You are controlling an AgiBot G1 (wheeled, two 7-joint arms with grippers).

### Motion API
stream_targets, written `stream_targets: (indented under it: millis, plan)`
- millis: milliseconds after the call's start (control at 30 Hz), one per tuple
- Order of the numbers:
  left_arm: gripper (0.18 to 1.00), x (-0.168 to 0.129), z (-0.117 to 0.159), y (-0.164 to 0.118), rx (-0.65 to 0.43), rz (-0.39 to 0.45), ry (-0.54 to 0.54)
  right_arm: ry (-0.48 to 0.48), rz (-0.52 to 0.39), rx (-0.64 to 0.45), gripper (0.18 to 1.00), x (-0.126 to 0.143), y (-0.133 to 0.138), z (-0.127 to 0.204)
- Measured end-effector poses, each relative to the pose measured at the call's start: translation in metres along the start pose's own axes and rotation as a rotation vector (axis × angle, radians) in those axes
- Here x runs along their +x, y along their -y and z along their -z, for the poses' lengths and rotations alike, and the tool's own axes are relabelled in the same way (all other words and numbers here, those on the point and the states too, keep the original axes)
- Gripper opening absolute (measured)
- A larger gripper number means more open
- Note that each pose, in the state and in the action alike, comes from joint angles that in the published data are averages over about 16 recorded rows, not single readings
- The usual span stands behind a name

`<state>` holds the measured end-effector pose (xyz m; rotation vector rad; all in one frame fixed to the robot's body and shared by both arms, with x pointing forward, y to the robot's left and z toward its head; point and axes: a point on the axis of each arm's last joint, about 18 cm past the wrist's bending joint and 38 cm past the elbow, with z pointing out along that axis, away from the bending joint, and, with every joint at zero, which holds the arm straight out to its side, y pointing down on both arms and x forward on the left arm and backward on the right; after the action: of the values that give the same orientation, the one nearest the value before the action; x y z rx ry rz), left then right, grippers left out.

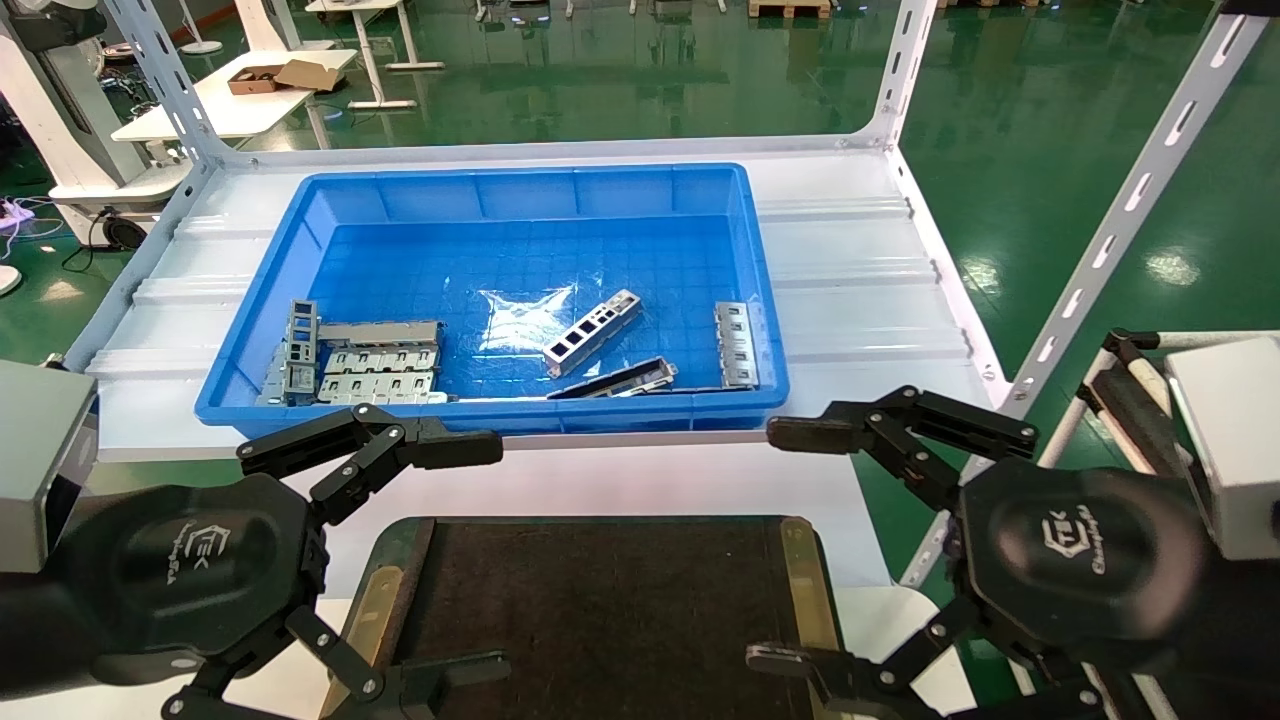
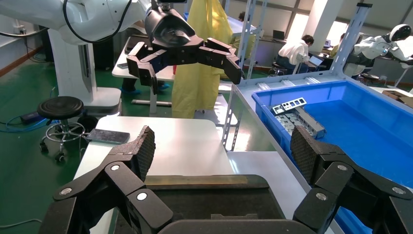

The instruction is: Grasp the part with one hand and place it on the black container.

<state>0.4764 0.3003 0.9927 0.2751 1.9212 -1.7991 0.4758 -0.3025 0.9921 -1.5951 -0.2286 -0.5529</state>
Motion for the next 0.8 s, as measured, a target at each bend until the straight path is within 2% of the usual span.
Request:
stream_targets:
  millis: [800]
  plan:
    - [1.000, 0.0000, 0.0000, 0.0000, 0.000, 0.000, 0.000, 0.000, 0.000, 0.000, 1.001, 0.0000, 0.0000, 0.0000]
